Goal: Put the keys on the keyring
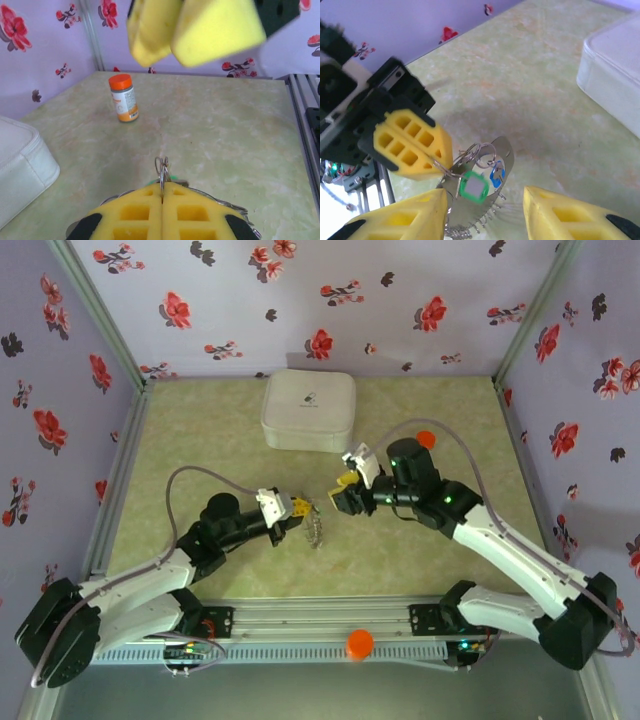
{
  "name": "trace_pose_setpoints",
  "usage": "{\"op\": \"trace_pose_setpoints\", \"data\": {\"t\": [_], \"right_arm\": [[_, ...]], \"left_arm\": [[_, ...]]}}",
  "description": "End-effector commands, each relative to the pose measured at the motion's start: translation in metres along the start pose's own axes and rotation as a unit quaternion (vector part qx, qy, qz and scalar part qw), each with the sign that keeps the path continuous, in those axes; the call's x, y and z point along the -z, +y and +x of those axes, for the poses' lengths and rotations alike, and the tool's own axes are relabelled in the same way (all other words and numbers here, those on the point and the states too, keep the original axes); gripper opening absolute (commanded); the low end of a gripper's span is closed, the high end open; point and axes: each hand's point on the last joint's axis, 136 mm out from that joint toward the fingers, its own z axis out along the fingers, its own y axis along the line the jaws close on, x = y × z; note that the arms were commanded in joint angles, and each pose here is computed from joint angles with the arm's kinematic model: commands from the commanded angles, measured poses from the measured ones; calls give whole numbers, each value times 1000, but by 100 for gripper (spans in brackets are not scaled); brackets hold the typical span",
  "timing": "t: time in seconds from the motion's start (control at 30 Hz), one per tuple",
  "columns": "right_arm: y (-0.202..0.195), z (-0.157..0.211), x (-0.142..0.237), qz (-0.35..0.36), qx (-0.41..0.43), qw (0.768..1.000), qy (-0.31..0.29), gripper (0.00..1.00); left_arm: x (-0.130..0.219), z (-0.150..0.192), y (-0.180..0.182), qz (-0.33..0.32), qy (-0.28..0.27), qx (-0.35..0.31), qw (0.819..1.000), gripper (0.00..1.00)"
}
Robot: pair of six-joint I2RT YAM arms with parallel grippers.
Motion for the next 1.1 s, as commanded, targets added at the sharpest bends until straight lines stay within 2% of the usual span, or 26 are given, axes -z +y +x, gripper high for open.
{"op": "trace_pose_setpoints", "data": {"t": [0.0, 0.13, 0.23, 0.5, 0.77, 1.03, 1.07], "right_arm": [[15, -5, -4, -42, 103, 992, -54, 44], [26, -3, -9, -66, 164, 982, -61, 40], [37, 2, -14, -103, 174, 978, -49, 39], [39, 11, -28, -115, 180, 977, -29, 37], [45, 16, -29, -138, 186, 973, -15, 21], [50, 14, -28, -150, 193, 970, -18, 0], [51, 14, -27, -152, 193, 969, -18, 0]], "left_arm": [[1, -28, -7, 19, -63, -28, 997, 0], [-2, -19, -14, 41, -41, -33, 998, 0], [-3, -20, -17, 51, -46, -31, 997, 0], [-5, -23, -24, 74, -57, -21, 995, 0], [-4, -26, -26, 78, -62, -22, 995, 0], [-5, -26, -26, 79, -60, -22, 995, 0], [-5, -25, -24, 75, -57, -22, 995, 3]]}}
